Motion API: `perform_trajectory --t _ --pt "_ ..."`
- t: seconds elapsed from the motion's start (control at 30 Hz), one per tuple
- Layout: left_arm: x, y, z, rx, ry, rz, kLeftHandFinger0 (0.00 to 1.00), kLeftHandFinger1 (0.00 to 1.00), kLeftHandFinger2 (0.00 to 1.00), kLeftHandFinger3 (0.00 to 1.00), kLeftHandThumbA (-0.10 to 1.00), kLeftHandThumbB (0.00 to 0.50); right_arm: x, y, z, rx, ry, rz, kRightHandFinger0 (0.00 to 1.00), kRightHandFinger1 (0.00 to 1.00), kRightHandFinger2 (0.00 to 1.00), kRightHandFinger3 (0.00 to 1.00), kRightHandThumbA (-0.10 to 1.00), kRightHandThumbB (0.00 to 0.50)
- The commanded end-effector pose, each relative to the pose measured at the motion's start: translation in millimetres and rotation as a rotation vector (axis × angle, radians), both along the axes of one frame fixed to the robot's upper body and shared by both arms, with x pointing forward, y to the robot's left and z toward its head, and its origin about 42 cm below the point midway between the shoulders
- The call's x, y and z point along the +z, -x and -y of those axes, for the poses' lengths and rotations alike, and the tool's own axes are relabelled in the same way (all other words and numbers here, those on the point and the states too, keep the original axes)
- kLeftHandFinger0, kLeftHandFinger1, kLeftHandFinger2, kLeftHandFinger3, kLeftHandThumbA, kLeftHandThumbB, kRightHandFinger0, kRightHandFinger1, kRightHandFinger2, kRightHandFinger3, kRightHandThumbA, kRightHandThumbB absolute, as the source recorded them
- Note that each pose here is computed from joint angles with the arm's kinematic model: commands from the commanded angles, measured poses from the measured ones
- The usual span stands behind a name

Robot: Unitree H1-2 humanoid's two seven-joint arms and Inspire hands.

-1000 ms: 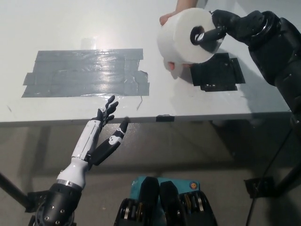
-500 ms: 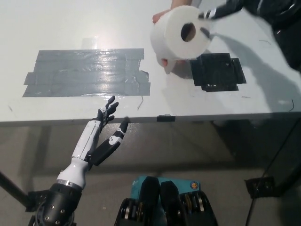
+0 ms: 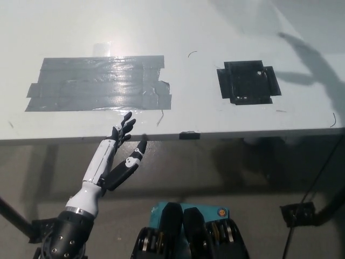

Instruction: A toilet paper roll is kept on the black spot on the desk infront of the robot and the robot inserts its right thumb into the hole in the centre to grab the roll. Then it passes the roll to a person.

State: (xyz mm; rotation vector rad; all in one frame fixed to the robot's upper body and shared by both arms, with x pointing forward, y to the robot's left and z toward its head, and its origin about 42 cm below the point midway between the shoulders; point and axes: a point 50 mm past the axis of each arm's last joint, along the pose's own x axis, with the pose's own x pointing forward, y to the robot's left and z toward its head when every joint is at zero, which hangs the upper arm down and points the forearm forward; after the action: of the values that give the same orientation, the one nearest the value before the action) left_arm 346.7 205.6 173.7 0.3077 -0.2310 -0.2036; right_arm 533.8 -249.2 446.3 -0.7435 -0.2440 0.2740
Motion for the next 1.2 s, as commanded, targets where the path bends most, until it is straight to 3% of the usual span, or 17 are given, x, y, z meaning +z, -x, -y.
perform_trajectory --t 0.0,0.07,0.17,0.27,0.33,0.43,0.57,0.63,0.67,0.7,0.8,0.9,1.17 --pt "19 -13 -2 -0.006 0.012 0.070 1.00 1.00 1.00 1.00 0.63 0.005 56 190 34 0.192 -0.044 0.453 1.00 1.00 1.00 1.00 0.92 0.448" --pt "21 -15 -3 -0.003 0.011 0.074 1.00 1.00 1.00 1.00 0.64 0.005 43 198 33 0.210 -0.052 0.444 1.00 1.00 1.00 1.00 0.94 0.459" --pt "29 -23 -5 0.008 0.017 0.093 1.00 1.00 1.00 1.00 0.64 0.000 10 214 25 0.265 -0.102 0.422 1.00 1.00 1.00 1.00 0.94 0.428" --pt "34 -29 -5 0.013 0.032 0.098 1.00 1.00 1.00 1.00 0.64 0.001 -17 218 16 0.314 -0.225 0.369 1.00 1.00 1.00 1.00 0.89 0.435" --pt "35 -33 -4 0.015 0.030 0.107 1.00 1.00 1.00 1.00 0.65 0.000 -46 217 5 0.329 -0.298 0.340 1.00 1.00 1.00 1.00 0.91 0.388" --pt "35 -34 -4 0.020 0.031 0.107 1.00 1.00 1.00 1.00 0.66 0.000 -83 208 -6 0.323 -0.405 0.264 1.00 1.00 1.00 1.00 0.90 0.366" --pt "30 -26 -6 0.023 0.026 0.088 1.00 1.00 1.00 1.00 0.66 0.000 -140 182 -19 0.276 -0.503 0.159 1.00 1.00 1.00 1.00 0.90 0.373" --pt "25 -22 -6 0.025 0.023 0.082 1.00 1.00 1.00 1.00 0.66 0.000 -169 171 -24 0.229 -0.527 0.115 1.00 1.00 1.00 1.00 0.86 0.336" --pt "24 -20 -7 0.028 0.024 0.076 1.00 1.00 1.00 1.00 0.66 0.000 -195 158 -27 0.176 -0.543 0.071 1.00 1.00 1.00 1.00 0.82 0.269" --pt "21 -17 -7 0.028 0.023 0.070 1.00 1.00 1.00 1.00 0.66 0.000 -209 155 -28 0.150 -0.546 0.042 1.00 1.00 1.00 1.00 0.82 0.263" --pt "11 -7 -9 0.034 0.023 0.054 1.00 1.00 1.00 1.00 0.64 0.000 -254 149 -30 0.082 -0.537 -0.076 1.00 1.00 1.00 1.00 0.85 0.291" --pt "0 7 -14 0.044 0.015 0.027 1.00 1.00 1.00 1.00 0.64 0.000 -281 158 -35 0.087 -0.540 -0.145 1.00 1.00 1.00 1.00 0.85 0.318" --pt "-26 36 -19 0.048 0.011 -0.041 1.00 1.00 1.00 1.00 0.61 0.007 -316 192 -41 0.120 -0.551 -0.219 1.00 1.00 1.00 1.00 0.78 0.307"
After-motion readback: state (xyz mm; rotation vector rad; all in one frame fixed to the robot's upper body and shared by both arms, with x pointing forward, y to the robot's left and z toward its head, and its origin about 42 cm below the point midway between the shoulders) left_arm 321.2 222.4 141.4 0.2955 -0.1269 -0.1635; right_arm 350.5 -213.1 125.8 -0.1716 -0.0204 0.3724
